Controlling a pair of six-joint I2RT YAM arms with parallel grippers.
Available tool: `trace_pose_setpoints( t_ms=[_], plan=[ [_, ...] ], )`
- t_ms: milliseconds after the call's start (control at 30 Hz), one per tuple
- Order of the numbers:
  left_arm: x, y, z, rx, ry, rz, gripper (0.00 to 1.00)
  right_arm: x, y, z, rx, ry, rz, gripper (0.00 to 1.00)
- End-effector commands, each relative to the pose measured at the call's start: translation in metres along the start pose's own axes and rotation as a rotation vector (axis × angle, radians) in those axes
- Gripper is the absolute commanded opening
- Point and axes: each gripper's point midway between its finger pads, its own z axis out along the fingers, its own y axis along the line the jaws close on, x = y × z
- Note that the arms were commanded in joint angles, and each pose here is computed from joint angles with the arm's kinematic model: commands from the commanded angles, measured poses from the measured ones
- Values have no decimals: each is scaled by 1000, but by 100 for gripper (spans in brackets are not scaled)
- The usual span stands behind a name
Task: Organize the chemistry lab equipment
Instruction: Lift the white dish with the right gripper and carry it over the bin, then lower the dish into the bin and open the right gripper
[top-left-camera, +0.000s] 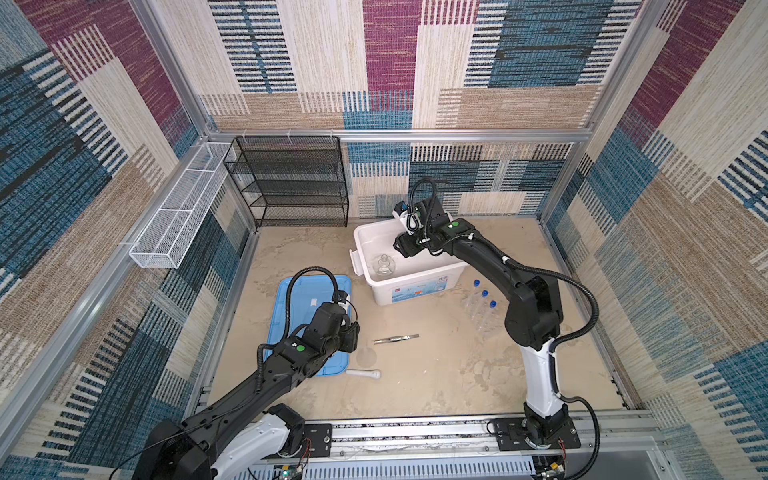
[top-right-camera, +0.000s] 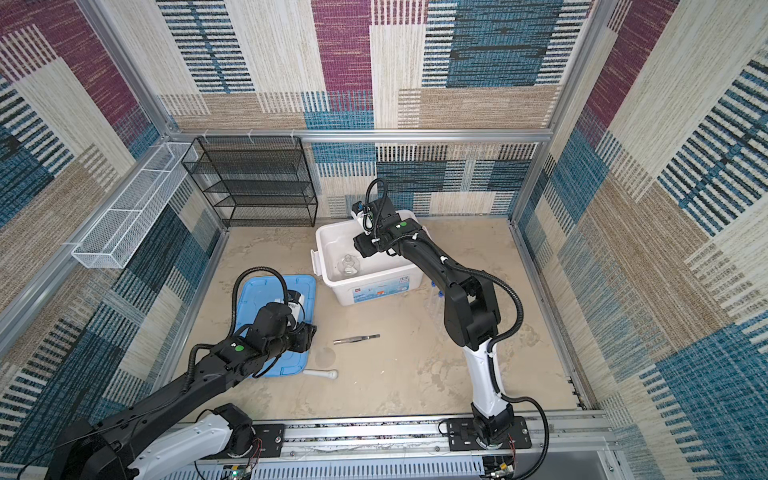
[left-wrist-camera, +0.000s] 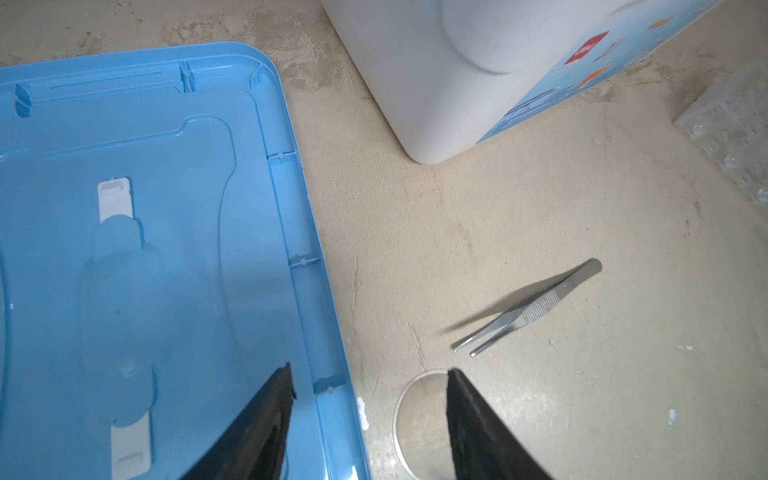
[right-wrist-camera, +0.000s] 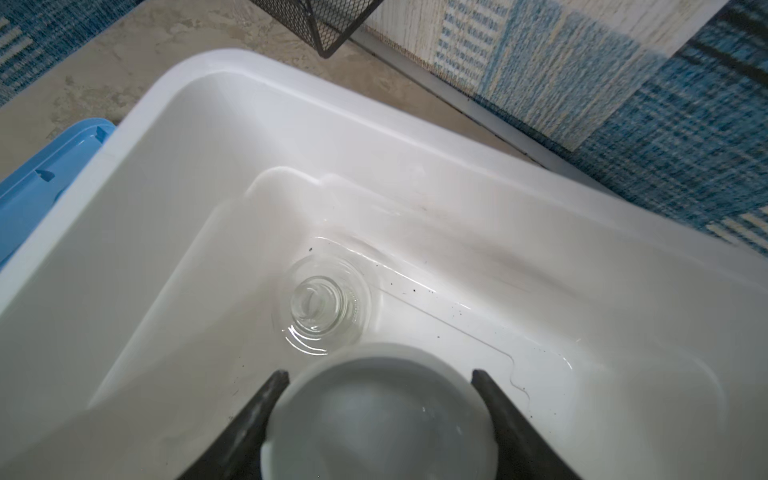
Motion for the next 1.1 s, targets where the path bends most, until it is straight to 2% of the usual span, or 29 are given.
trace_pose_setpoints(
  t_ms=[0,367,700,1067],
  plan=[
    [1,3,-2,-10,-8,-3,62,4,2,11,-34,21,-11,58],
    [3,4,-2,-10,-11,-11,62,33,-9,44,-54,93,-6,56],
    [6,5,-1,-18,-5,-12,62,48,-17,57,-26,96,-76,56],
    [7,5,-1,-18,1,-16,62,61,-26,72,-25,122,-60,58]
  ],
)
